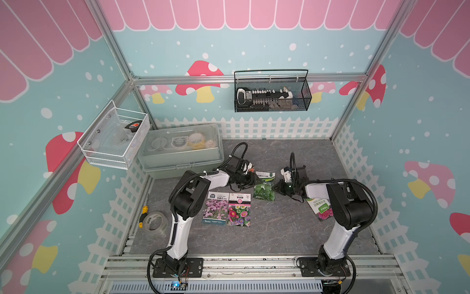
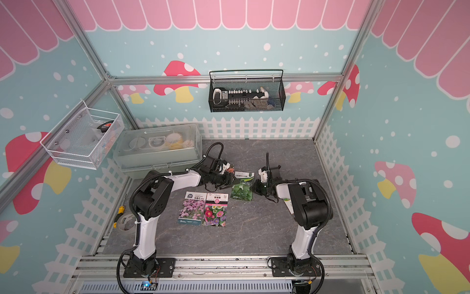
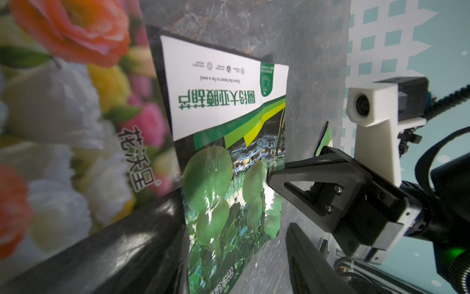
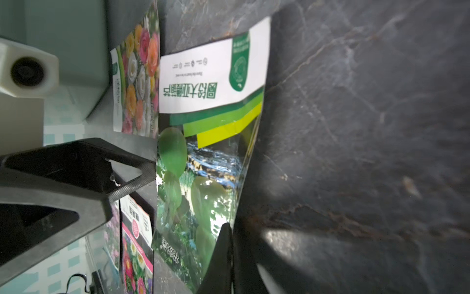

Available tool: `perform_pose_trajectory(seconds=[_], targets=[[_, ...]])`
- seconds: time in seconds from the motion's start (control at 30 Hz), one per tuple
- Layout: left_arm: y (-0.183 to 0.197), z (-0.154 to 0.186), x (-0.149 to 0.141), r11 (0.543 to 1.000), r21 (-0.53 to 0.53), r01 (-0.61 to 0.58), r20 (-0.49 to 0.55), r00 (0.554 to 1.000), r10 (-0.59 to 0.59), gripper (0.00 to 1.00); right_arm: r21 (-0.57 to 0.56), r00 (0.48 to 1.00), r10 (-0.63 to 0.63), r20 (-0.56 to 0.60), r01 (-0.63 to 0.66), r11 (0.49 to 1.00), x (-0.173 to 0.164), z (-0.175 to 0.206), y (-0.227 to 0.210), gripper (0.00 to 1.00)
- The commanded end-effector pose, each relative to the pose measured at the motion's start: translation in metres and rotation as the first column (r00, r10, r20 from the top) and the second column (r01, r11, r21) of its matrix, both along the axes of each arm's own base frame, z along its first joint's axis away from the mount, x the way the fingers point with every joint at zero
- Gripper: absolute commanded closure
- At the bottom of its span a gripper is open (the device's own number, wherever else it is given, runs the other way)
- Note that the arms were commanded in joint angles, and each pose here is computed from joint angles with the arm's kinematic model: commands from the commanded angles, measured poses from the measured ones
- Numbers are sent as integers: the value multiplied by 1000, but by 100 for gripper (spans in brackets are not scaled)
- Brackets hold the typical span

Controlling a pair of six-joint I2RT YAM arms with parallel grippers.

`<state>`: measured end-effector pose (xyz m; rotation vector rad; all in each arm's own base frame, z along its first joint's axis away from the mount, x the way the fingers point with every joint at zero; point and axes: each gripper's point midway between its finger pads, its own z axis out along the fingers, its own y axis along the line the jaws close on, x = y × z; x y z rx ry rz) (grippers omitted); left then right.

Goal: Arrange the seed packets in a row
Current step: Pick up the seed packet from the center of the board.

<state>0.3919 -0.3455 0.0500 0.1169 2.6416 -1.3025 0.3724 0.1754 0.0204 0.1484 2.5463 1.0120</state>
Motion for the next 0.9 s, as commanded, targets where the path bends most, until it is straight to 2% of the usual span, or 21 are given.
perform_pose_trajectory(seconds=[0.0,0.2,0.37,0.5,0.67,0.87], targets=[[-10,-1,1,998,-55,18,-6,1000,-19,46,-28,996,-10,-90,8,1000,-17,-26,-4,100],[-11,2,2,997,-70,24,-3,1000,-25,77,-20,998,-11,-64,9,1000,-15,-18,-6,100],[-11,-3,3,998,-60,16,-14,1000,-17,83,-1,999,-13,-52,13,1000,-13,-12,-6,100],[-8,-10,3,999,-39,11,-25,1000,-12,100,6,999,-11,-41,12,1000,-15,-6,-6,100],[-7,-8,3,999,-32,7,-20,1000,-8,100,5,1000,-12,-14,12,1000,-17,9,-7,100],[-9,11,-5,999,-30,15,11,1000,-15,100,0,1000,-9,26,9,1000,-24,34,-10,100]])
